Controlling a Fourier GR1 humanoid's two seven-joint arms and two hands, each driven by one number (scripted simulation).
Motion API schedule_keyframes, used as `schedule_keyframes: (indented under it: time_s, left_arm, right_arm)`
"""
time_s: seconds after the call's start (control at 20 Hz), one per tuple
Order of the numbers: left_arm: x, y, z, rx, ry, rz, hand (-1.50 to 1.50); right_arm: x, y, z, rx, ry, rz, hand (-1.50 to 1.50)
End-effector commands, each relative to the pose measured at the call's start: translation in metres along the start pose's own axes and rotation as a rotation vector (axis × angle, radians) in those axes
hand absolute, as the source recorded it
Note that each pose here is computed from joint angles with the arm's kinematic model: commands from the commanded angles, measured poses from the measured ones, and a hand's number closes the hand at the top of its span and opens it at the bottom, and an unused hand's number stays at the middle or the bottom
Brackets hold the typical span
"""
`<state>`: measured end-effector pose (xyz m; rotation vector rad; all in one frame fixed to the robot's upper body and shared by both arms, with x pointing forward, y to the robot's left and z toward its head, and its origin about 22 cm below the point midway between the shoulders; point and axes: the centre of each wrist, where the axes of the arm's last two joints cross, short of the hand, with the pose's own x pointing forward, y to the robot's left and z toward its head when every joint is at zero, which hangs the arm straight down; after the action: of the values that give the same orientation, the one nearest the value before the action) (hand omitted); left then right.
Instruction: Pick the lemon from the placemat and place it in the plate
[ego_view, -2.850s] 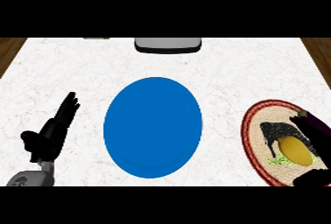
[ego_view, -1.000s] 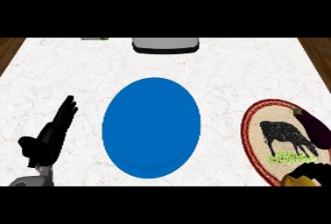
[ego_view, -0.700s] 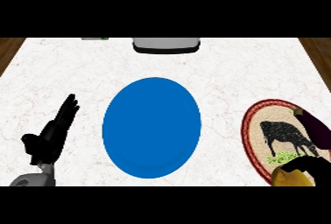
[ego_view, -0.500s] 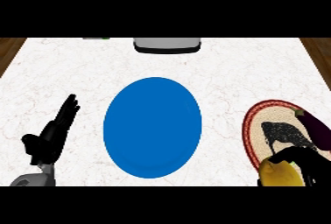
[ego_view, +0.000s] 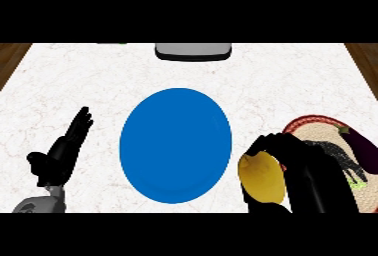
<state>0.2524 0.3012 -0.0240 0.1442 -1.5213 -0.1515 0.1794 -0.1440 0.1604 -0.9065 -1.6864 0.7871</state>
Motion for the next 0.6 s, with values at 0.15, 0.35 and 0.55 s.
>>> schedule_keyframes:
  time_s: [0.15,0.35,0.55]
  left_arm:
    - [0.006,-0.021,-0.004,0.011,-0.013,-0.002,0.00]
    - [0.004,0.007,-0.002,0.010,0.001,-0.011,0.00]
    - [0.004,0.011,-0.018,-0.004,0.008,0.010,0.00]
  right_arm:
    - [0.031,0.052,-0.050,0.042,-0.016,-0.025,1.50]
    - [0.062,0.082,-0.062,0.067,-0.030,-0.017,1.50]
    - [0.076,0.115,-0.061,0.089,-0.025,-0.029,1.50]
